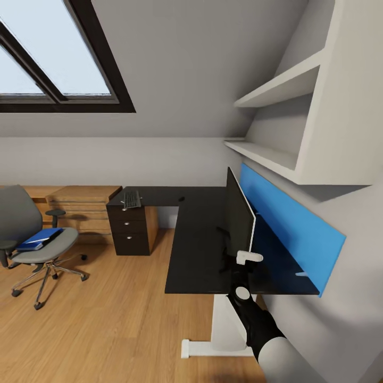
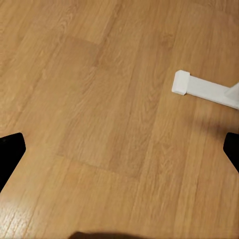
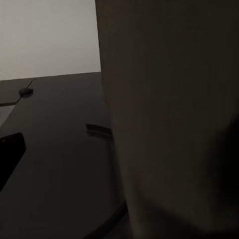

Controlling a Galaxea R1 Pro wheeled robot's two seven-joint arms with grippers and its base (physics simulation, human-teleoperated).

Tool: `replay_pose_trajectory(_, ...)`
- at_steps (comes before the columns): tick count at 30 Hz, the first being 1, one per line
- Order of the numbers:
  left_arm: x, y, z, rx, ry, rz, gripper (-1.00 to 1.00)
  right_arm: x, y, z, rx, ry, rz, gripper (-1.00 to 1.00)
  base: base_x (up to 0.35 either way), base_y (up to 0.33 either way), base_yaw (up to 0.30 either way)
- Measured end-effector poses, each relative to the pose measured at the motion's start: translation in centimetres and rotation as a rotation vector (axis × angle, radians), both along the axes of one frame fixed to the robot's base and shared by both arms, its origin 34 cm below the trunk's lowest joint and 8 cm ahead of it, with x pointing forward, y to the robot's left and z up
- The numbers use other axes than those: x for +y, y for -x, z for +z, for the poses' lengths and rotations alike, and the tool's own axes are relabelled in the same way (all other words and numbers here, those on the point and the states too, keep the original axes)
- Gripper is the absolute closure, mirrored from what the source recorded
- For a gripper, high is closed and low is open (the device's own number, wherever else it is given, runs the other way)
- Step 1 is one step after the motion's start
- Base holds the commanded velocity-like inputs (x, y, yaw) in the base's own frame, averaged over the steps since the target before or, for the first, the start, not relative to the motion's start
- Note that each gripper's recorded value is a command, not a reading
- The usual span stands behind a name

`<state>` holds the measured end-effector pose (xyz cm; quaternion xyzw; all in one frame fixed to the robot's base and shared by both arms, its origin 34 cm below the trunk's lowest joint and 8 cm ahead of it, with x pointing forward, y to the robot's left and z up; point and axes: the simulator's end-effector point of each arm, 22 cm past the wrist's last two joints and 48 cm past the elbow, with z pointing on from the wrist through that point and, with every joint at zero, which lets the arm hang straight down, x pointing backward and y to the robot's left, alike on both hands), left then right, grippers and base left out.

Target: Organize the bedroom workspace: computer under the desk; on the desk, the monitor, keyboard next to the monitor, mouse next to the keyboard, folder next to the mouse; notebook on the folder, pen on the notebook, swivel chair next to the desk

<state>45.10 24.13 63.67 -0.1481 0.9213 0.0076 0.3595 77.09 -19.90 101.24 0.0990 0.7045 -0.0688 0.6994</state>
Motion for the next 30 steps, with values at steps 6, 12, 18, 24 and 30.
replay_pose_trajectory(6, 0.0, 0.0, 0.0, -0.001, 0.0, 0.0, -1.0, 0.0, 0.0, 0.0, 0.0, 0.0, 0.0, -1.0, 0.0, -0.119, 0.0)
replay_pose_trajectory(12, 0.0, 0.0, 0.0, -0.001, 0.0, 0.001, -1.0, 0.0, 0.0, 0.0, 0.0, 0.001, 0.001, -1.0, 0.0, -0.113, 0.0)
replay_pose_trajectory(18, 0.0, 0.0, 0.0, -0.001, 0.0, 0.001, -1.0, 0.1, 0.0, 0.0, 0.001, 0.001, 0.002, -1.0, 0.0, -0.015, 0.0)
replay_pose_trajectory(24, 0.0, 0.0, 0.0, -0.001, 0.0, 0.001, -1.0, 0.1, 0.1, -0.7, 0.016, 0.006, 0.004, -1.0, 0.011, -0.002, 0.0)
replay_pose_trajectory(30, 0.0, 0.0, 0.0, -0.001, 0.0, 0.001, -1.0, 0.2, 0.2, -1.0, 0.022, 0.009, 0.005, -1.0, 0.115, 0.0, 0.0)
